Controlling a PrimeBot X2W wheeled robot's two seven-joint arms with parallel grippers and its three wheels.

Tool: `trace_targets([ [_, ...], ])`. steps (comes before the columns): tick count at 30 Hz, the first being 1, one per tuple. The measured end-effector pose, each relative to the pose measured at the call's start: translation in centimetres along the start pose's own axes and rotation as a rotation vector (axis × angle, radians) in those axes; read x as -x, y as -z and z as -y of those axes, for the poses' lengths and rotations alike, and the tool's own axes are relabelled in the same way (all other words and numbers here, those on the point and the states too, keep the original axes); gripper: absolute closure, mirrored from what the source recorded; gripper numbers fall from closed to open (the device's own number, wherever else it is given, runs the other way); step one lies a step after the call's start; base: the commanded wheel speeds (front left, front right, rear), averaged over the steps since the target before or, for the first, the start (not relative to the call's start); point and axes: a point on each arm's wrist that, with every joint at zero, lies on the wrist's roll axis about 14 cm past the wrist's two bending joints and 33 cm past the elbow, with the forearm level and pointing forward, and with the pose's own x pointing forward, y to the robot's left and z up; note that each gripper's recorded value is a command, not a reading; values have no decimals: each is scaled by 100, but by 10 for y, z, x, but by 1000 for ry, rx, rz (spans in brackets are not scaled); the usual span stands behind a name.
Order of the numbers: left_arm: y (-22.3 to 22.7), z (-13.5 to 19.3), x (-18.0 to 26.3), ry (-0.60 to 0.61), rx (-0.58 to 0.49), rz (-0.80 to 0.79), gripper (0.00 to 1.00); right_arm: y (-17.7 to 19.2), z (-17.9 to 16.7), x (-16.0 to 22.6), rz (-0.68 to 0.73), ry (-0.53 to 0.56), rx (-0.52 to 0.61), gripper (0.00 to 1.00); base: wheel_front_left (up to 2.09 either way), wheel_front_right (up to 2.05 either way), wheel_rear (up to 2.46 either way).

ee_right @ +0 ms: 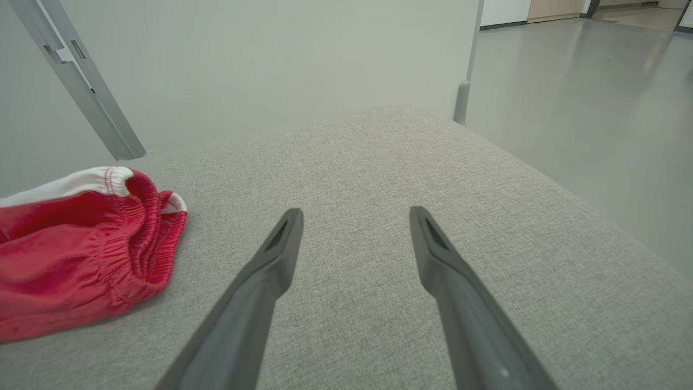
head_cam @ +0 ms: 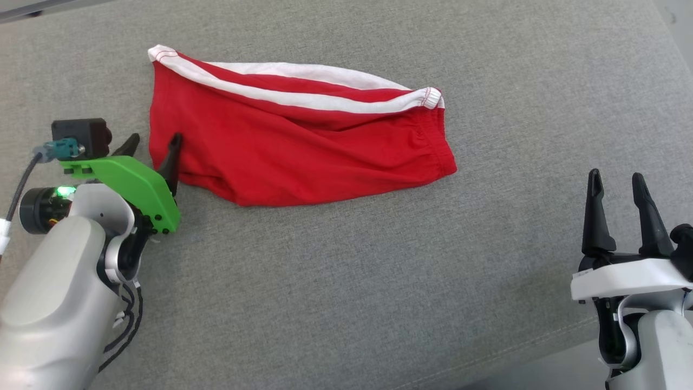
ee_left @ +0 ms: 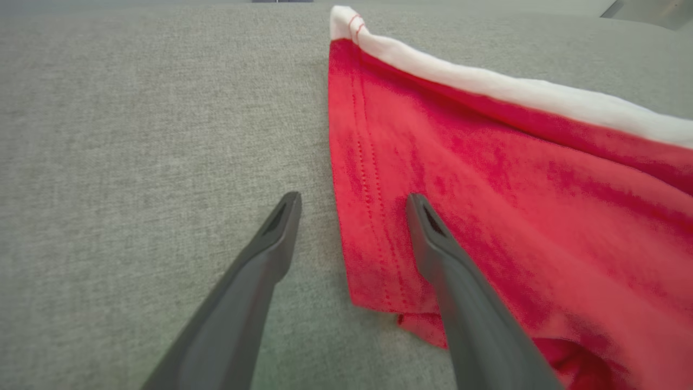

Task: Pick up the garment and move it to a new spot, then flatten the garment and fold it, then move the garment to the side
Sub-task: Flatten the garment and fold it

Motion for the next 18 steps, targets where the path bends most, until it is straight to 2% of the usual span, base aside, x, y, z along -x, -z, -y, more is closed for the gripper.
trace_targets([
  [4, 7, -7, -9, -16, 2, -69, 0, 6, 4, 3, -14, 12, -1, 0, 0, 0, 0],
  [6, 11, -5, -12, -6, 39, -103, 0, 8, 7, 6, -20, 23, -2, 0, 0, 0, 0],
  [7, 13, 0, -13, 10, 89, -121, 0, 9, 9, 7, -23, 30, -6, 0, 0, 0, 0],
  [11, 16, 21, -10, 82, 178, -165, 0, 11, 13, 12, -27, 39, -10, 0, 0, 0, 0],
  [15, 24, 29, -5, 107, 186, -200, 0, 12, 11, 13, -30, 33, -11, 0, 0, 0, 0],
  [16, 26, 30, -4, 111, 185, -204, 45, 12, 10, 13, -30, 30, -12, 0, 0, 0, 0],
  [17, 26, 32, -3, 116, 184, -199, 100, 13, 8, 13, -32, 25, -13, 0, 0, 0, 0],
  [18, 24, 33, -3, 116, 187, -187, 100, 13, 7, 13, -33, 21, -12, 0, 0, 0, 0],
])
